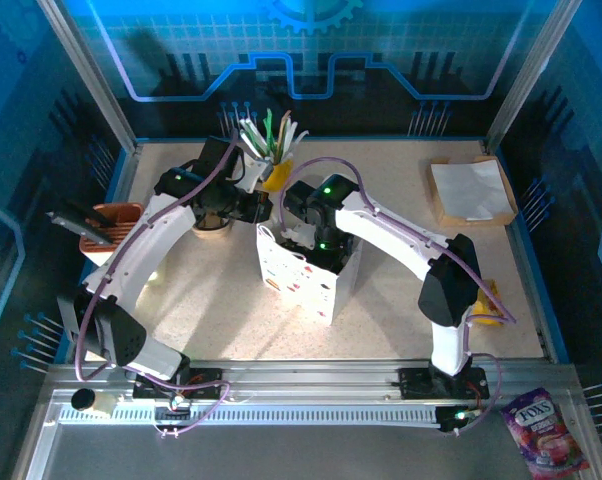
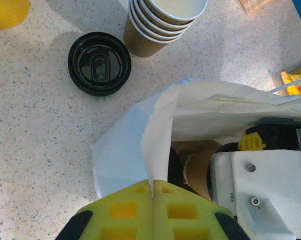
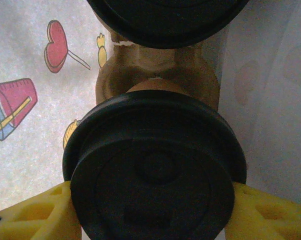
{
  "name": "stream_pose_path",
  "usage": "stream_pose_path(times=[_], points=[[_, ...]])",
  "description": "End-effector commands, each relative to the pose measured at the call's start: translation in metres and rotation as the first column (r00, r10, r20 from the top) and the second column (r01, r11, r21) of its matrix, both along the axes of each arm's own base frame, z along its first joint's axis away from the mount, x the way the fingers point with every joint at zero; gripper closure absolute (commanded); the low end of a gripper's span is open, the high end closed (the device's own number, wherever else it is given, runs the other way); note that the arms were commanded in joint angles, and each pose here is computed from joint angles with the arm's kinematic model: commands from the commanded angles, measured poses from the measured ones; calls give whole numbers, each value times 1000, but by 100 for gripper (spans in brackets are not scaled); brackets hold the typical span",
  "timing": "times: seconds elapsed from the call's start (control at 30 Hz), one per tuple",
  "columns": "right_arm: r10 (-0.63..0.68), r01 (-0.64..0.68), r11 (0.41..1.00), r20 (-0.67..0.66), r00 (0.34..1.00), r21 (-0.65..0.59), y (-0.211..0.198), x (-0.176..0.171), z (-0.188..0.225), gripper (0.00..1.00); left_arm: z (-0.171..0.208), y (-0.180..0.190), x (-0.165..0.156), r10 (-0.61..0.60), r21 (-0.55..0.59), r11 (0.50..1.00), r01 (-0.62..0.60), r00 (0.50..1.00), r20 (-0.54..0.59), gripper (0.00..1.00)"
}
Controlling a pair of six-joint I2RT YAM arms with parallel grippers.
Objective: Pack the takeout coffee
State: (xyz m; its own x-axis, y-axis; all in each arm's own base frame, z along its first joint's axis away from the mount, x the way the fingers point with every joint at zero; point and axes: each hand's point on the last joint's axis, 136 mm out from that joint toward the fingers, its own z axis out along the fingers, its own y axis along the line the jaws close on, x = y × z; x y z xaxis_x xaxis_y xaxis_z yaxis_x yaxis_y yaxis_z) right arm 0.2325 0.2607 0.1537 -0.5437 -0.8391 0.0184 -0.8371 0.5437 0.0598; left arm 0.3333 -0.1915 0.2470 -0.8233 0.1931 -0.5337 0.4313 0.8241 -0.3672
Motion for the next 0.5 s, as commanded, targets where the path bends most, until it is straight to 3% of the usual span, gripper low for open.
stream_pose_path(times=[0.0, 0.47], points=[[-5, 5, 1000, -16, 1000, -14, -2, 0, -5, 55, -10, -1, -10, -29, 10, 1000, 29, 999, -37, 100], [-7, 7, 1000, -17, 1000, -13, -2, -1, -6, 55, -11, 0, -11, -29, 12, 999, 30, 999, -36, 100]])
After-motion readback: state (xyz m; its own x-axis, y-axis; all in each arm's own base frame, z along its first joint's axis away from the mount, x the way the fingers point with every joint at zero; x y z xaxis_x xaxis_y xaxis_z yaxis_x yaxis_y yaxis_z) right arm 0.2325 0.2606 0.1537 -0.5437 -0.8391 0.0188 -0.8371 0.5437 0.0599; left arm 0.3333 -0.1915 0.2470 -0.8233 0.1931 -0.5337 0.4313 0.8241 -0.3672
